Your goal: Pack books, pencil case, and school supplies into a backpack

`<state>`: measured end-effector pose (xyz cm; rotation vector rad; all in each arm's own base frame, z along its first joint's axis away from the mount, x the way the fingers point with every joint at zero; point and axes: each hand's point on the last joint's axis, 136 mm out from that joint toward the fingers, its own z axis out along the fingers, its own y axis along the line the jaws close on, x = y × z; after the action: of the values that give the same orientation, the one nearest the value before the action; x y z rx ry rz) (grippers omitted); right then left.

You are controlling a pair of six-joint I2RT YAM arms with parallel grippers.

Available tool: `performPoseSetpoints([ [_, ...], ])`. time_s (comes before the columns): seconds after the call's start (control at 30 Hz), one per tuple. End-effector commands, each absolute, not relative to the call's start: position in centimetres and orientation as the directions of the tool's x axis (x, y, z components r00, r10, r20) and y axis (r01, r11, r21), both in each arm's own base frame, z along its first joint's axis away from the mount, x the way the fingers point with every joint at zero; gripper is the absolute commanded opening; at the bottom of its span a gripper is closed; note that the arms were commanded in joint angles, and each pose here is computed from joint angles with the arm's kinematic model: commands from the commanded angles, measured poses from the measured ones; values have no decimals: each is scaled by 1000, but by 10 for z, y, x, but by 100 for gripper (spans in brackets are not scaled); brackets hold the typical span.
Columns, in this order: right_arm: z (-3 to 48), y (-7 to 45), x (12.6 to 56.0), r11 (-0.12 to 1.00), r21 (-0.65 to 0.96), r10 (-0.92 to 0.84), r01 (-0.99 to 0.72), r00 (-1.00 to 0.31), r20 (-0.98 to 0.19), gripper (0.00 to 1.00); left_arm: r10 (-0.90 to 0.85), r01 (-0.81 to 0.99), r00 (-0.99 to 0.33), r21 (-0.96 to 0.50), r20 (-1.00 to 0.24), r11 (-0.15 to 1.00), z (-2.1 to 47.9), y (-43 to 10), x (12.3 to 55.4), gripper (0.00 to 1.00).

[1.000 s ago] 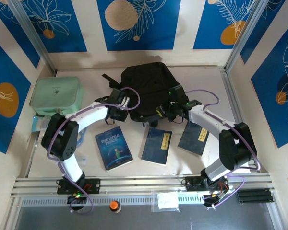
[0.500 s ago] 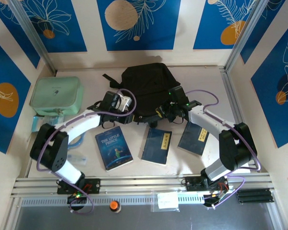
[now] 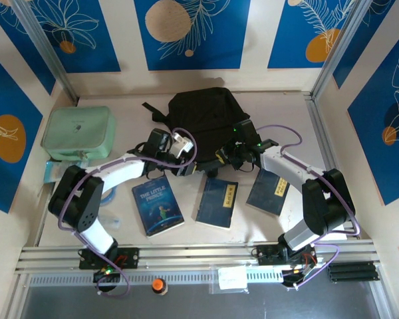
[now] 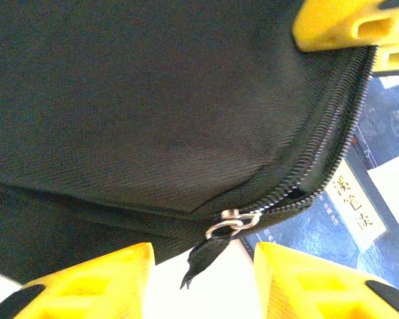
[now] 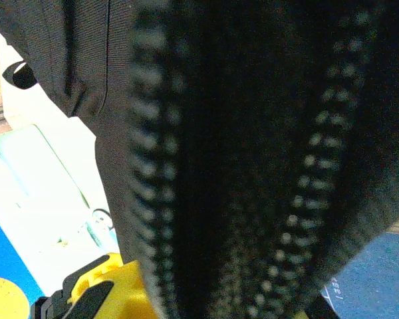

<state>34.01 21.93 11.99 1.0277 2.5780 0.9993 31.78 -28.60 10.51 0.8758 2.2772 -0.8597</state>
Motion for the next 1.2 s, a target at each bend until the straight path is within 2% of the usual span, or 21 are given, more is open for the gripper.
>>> performPoseSetpoints([
  [0.0,130,223,344,531,682,651,504,-757,53,4,432,817,-544,-337,-719,468,115,-303,314,43],
  [0.13,130,223,345,530,682,651,504,-757,53,4,426,833,-520,-330,-740,444,118,-308,316,43],
  [0.27,130,224,346,526,685,651,503,-757,55,4,423,826,-526,-323,-738,462,117,-309,323,38],
  [0.63,125,221,346,531,677,656,510,-753,53,3,456,806,-533,-264,-713,530,120,-293,325,4],
  [0.7,125,220,346,530,677,657,511,-752,53,4,455,802,-537,-262,-711,537,121,-292,325,0],
  [0.93,124,220,345,528,677,658,512,-751,55,3,464,772,-560,-230,-686,592,121,-282,330,0],
  [1.17,122,215,345,529,672,667,518,-744,48,3,470,676,-614,-115,-634,728,105,-254,349,0],
])
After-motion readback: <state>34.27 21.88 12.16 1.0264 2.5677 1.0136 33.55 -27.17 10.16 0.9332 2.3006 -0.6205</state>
